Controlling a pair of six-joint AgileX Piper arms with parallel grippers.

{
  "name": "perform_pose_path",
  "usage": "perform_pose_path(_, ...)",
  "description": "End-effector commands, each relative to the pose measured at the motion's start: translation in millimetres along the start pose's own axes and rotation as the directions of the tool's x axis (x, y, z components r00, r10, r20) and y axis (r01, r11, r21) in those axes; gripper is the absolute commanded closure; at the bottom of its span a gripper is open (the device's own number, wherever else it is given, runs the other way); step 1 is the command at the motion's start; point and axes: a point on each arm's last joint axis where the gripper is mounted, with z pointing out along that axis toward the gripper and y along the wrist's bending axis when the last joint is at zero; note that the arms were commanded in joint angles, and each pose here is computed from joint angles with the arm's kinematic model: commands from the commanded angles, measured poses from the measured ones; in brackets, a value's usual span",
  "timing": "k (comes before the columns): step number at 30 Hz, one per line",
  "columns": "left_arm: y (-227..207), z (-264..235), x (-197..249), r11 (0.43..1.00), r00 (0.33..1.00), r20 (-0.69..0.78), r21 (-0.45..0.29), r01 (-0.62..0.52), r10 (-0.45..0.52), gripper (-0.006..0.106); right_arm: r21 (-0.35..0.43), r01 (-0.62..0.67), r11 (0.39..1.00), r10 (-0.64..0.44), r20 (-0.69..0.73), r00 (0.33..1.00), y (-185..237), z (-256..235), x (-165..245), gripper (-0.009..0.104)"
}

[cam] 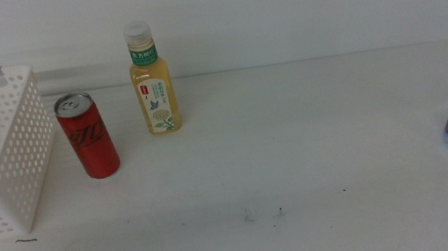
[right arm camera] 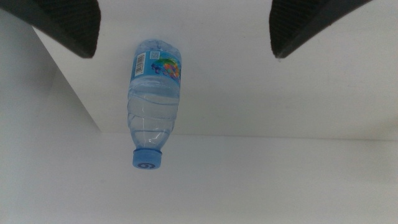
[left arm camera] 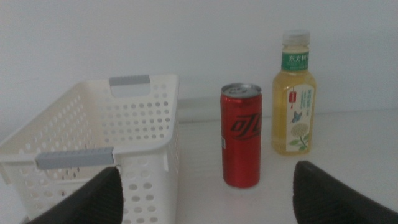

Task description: Use arms to grab the bottles and put them into the dustbin to the left of the table.

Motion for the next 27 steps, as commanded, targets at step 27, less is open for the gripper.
perform_pose_path(27, -24, 104, 22, 0.993, 1.000, 0.030, 0.120, -0.006, 0.003, 0.007, 0.009, 0.011, 1.000, -0.011, 0.011, 1.000, 0, 0, 0, 0.004)
